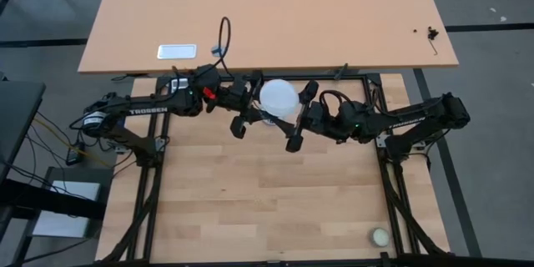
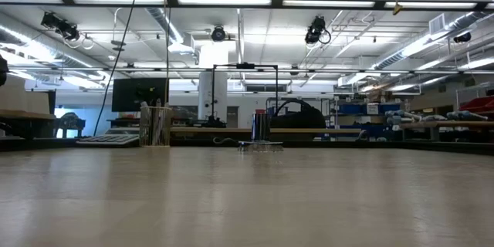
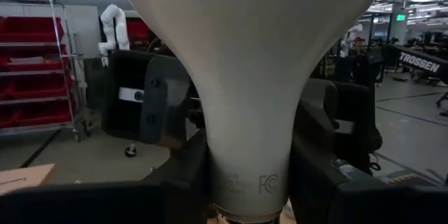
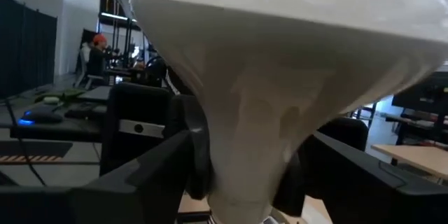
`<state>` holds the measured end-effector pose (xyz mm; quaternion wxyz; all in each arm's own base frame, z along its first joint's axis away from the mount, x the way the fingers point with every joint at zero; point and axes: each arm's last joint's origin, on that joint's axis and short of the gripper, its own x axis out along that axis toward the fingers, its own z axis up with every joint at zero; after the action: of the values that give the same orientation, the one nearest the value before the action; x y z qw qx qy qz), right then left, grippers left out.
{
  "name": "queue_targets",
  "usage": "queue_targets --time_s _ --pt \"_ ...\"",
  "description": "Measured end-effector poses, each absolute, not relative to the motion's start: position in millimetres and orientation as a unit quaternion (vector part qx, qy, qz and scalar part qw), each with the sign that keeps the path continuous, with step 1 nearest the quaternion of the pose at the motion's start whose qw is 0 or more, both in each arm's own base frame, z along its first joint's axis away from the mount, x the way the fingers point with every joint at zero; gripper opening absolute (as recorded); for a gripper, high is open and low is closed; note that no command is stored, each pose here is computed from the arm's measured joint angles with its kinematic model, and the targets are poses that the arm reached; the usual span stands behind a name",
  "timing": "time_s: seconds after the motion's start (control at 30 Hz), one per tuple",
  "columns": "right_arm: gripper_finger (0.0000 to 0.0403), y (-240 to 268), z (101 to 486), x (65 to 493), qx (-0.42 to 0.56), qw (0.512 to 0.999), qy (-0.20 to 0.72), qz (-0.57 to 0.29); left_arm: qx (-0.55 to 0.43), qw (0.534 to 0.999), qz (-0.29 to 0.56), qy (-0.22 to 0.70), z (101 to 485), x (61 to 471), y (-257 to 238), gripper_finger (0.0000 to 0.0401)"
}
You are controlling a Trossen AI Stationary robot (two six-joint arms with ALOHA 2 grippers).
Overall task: Screw lightbulb
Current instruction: Insert the white lightbulb on the silver lamp
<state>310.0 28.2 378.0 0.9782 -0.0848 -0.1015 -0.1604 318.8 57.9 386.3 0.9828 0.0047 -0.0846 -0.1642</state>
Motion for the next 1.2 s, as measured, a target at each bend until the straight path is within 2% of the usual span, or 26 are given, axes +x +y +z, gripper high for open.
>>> queue_targets --time_s 0.3,0.93,1.2 --pt "0.0226 28.8 378.7 310.1 -0.083 0.98 -0.108 -0.147 0.008 0.983 -0.168 -0.076 384.7 318.6 58.4 0.0137" --pt "0.0242 28.4 383.6 309.1 -0.07 0.977 -0.139 -0.147 0.014 0.984 -0.161 -0.067 383.2 318.9 58.8 0.0137" --pt "0.0232 27.8 383.1 309.3 -0.07 0.977 -0.136 -0.147 0.014 0.985 -0.161 -0.066 382.6 319.1 58.8 0.0137"
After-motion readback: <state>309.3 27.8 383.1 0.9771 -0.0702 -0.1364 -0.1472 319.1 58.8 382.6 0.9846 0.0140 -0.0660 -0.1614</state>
